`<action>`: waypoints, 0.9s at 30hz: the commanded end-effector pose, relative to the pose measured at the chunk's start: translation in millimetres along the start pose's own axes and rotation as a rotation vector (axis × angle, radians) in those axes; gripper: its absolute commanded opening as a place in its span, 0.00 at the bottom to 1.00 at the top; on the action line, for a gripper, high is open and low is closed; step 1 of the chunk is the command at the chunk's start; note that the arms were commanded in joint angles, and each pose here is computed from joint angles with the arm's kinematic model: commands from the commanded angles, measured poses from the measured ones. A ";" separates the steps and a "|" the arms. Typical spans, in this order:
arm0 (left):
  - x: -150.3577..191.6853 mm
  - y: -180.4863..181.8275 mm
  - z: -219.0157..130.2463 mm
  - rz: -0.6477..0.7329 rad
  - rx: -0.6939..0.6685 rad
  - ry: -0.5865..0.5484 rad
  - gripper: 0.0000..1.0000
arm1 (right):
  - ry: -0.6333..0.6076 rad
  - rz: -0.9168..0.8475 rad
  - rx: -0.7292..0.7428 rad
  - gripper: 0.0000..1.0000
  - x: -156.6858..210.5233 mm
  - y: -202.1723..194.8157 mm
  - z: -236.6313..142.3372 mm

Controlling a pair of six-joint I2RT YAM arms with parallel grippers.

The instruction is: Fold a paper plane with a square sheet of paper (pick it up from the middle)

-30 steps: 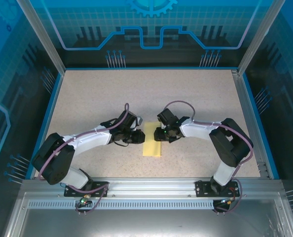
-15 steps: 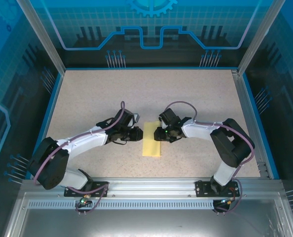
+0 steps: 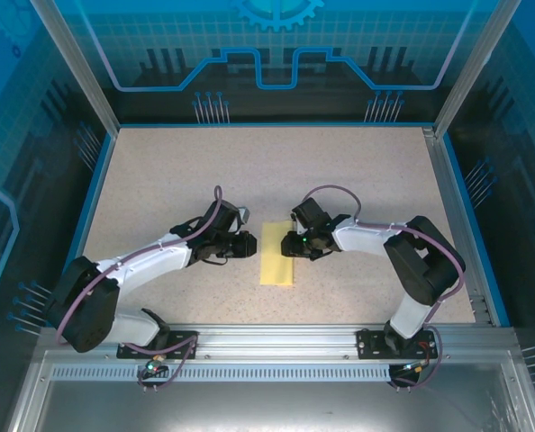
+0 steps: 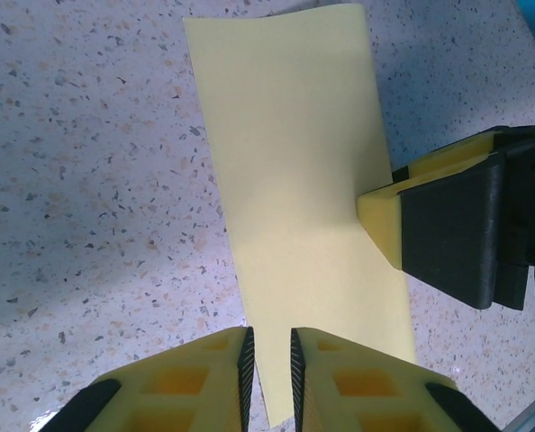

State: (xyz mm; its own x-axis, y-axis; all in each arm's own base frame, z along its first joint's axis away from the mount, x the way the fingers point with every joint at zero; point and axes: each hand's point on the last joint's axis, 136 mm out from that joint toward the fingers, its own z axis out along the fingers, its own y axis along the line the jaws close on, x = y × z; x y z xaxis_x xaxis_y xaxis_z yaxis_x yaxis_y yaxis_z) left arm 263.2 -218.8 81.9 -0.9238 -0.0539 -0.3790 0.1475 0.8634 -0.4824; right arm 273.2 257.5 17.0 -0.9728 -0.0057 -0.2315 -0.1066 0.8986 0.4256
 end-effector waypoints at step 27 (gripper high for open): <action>0.9 4.4 0.6 -0.027 0.000 0.000 0.22 | 0.041 0.059 -0.005 0.32 16.0 -17.3 6.3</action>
State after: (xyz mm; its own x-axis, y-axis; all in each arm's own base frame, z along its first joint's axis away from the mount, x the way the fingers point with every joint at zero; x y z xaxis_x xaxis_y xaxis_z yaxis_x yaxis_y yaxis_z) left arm 262.0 -217.3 79.5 -0.9277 -0.0658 -0.3675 0.1310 0.8645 -0.4853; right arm 273.6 255.6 16.0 -0.9729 0.0342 -0.2286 -0.0782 0.8819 0.4649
